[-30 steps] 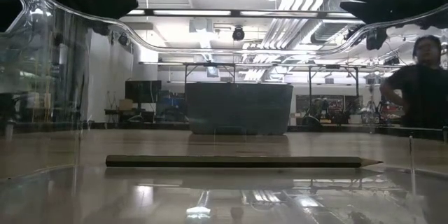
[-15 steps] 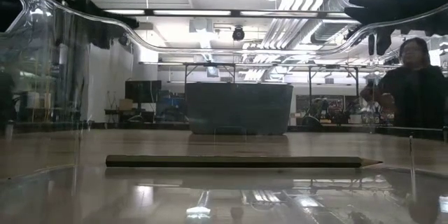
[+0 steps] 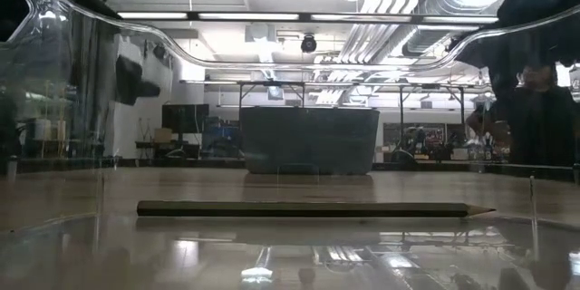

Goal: Sort pens & pencils
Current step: Return to Home Position

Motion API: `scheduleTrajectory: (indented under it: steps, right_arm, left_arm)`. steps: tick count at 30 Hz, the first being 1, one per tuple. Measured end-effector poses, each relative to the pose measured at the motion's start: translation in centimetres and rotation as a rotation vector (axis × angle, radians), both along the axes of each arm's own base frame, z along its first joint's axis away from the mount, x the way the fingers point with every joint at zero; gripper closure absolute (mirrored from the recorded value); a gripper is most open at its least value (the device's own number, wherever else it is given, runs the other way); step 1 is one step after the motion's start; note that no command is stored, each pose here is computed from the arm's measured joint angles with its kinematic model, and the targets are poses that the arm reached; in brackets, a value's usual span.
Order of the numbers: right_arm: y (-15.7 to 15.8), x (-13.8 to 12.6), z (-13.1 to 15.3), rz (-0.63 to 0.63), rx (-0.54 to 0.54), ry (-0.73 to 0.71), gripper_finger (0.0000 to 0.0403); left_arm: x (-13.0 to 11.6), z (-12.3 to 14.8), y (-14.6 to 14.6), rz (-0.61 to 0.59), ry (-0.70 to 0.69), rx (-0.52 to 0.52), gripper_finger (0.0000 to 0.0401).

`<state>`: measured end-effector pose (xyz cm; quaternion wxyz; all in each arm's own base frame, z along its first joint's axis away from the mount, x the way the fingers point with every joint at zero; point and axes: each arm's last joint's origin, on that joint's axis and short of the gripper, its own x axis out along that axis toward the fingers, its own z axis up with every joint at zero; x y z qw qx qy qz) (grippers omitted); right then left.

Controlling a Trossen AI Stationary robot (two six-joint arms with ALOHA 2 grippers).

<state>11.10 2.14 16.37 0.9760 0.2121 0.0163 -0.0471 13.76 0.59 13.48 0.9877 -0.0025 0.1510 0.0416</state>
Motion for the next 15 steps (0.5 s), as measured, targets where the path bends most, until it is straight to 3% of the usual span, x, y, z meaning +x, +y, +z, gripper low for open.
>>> scheduleTrajectory:
  steps: [8,15]
  right_arm:
    - [0.0,-0.2,-1.4,0.020,0.050,0.134,0.0318]
    - [0.2,-0.2,-1.5,0.073,0.068,0.147,0.0318]
  left_arm:
    - [-0.7,-1.6,-0.1,-0.031,0.176,-0.045,0.0350]
    - [-1.3,-2.0,-0.1,-0.033,0.242,-0.023,0.0350]
